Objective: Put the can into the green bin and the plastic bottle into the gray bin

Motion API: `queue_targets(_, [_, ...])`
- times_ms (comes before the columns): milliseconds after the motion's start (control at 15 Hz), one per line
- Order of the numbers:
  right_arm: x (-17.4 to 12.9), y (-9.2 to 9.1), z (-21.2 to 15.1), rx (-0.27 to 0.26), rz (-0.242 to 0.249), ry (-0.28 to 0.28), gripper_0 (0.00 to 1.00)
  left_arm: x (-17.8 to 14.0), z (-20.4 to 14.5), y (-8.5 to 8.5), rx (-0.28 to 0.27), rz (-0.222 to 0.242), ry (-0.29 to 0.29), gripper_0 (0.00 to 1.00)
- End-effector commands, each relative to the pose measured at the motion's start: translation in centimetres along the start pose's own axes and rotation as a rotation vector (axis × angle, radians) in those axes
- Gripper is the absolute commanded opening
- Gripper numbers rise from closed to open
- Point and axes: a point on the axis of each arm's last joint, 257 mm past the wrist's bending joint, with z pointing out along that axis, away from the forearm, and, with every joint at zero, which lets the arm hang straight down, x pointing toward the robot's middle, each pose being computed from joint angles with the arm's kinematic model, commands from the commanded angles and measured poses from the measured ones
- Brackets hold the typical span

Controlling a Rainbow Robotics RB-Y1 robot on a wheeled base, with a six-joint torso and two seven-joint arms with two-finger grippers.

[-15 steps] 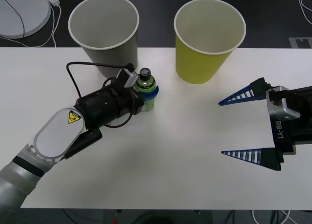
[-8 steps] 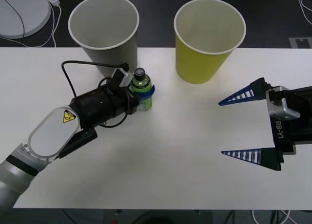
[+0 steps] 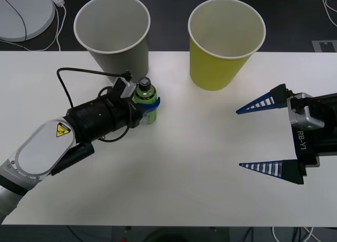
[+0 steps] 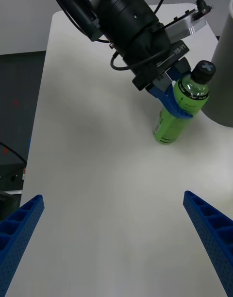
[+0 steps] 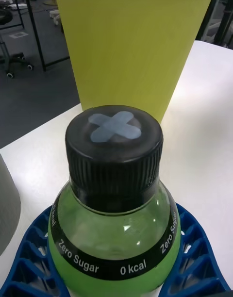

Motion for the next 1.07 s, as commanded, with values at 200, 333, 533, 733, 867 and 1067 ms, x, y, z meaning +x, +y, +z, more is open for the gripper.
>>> queue_targets(200, [0.0,0.0,0.0,0.000,0.000,0.000,1.00,-0.1,-1.4,0.4,0.007,-0.017,0.005,0.00])
queue_targets(333, [0.0,0.0,0.0,0.000,0.000,0.000,1.00,-0.1,-1.9,0.6,0.009,-0.032,0.011,0.00])
queue_targets(533, [0.0,0.0,0.0,0.000,0.000,0.000,1.00,-0.2,-2.8,0.8,0.016,-0.025,0.047,0.00])
queue_targets(733, [0.0,0.0,0.0,0.000,0.000,0.000,1.00,-0.5,-3.4,1.2,0.006,-0.008,0.079,0.00])
queue_targets(867, [0.0,0.0,0.0,0.000,0.000,0.000,1.00,-0.9,-4.0,1.3,0.006,-0.001,0.110,0.00])
queue_targets(1067, [0.0,0.0,0.0,0.000,0.000,0.000,1.00,-2.0,-4.9,1.2,0.003,0.005,0.147,0.00])
